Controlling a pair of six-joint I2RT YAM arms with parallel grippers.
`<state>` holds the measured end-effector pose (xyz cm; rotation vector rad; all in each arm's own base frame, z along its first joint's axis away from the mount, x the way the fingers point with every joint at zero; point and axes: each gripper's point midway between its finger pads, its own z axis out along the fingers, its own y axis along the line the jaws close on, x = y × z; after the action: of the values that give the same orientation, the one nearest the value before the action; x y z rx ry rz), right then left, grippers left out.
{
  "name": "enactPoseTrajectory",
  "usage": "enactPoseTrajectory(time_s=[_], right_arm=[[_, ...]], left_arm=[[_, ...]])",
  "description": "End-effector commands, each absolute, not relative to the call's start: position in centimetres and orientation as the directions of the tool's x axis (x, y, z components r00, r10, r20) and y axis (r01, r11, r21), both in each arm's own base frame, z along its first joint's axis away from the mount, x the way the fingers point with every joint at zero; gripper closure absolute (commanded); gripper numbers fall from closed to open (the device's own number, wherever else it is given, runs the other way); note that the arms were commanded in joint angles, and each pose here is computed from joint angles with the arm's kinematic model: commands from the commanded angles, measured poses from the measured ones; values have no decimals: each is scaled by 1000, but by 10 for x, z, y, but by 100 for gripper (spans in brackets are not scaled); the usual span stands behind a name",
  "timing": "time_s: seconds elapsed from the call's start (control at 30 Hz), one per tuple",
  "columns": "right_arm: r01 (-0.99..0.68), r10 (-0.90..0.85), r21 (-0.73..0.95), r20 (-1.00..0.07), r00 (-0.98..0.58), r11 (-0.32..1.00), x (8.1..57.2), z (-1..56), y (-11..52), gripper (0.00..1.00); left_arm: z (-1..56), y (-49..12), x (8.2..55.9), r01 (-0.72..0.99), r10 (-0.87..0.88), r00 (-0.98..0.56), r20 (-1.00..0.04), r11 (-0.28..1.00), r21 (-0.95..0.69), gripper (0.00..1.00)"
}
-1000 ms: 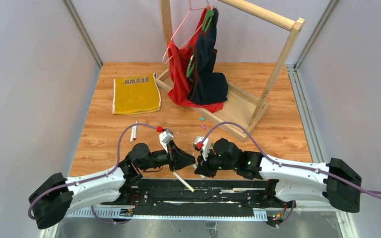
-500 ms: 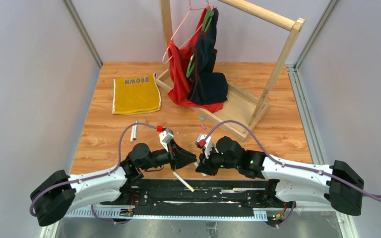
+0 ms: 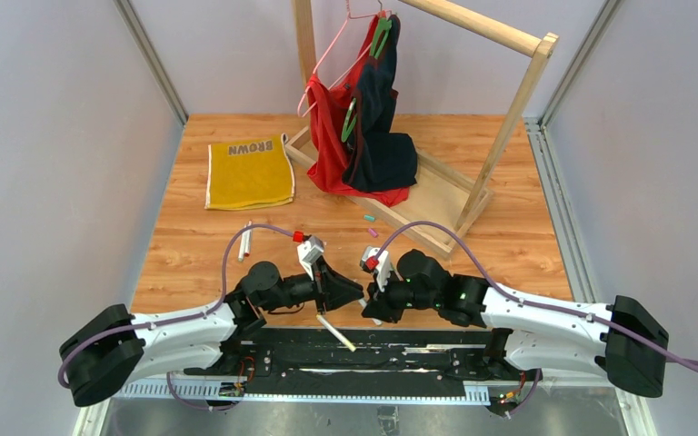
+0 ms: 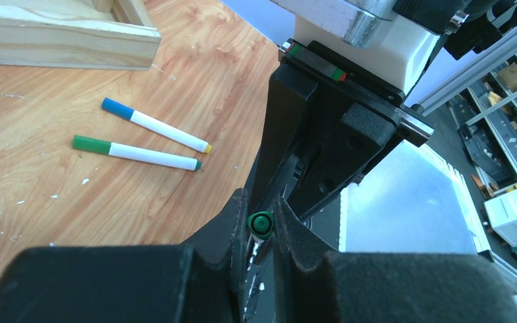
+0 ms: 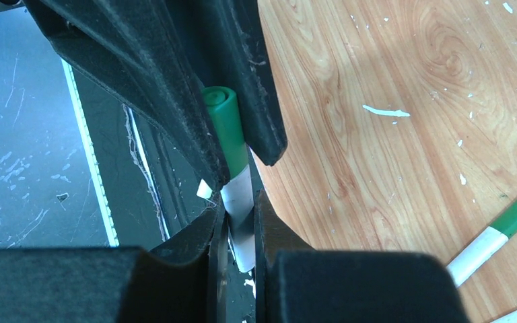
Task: Insert the pens into the pen caps
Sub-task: Press the pen cap onto the pen.
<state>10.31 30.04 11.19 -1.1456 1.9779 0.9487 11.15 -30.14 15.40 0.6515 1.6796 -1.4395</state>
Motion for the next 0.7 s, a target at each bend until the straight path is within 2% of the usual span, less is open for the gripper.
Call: enactPoseTrajectory(time_s=[0.0,0.67], right_arm=[[-784,61,166,-985,-162,598,210,248,307,99],[-787,-8,103,-991,-136,608,217,240,308,99]], left_arm=[[84,-277,-4,675,370,-688,-624,9,-738,100],[84,-275,-22,632,431,-694,-576,-18,-775,100]])
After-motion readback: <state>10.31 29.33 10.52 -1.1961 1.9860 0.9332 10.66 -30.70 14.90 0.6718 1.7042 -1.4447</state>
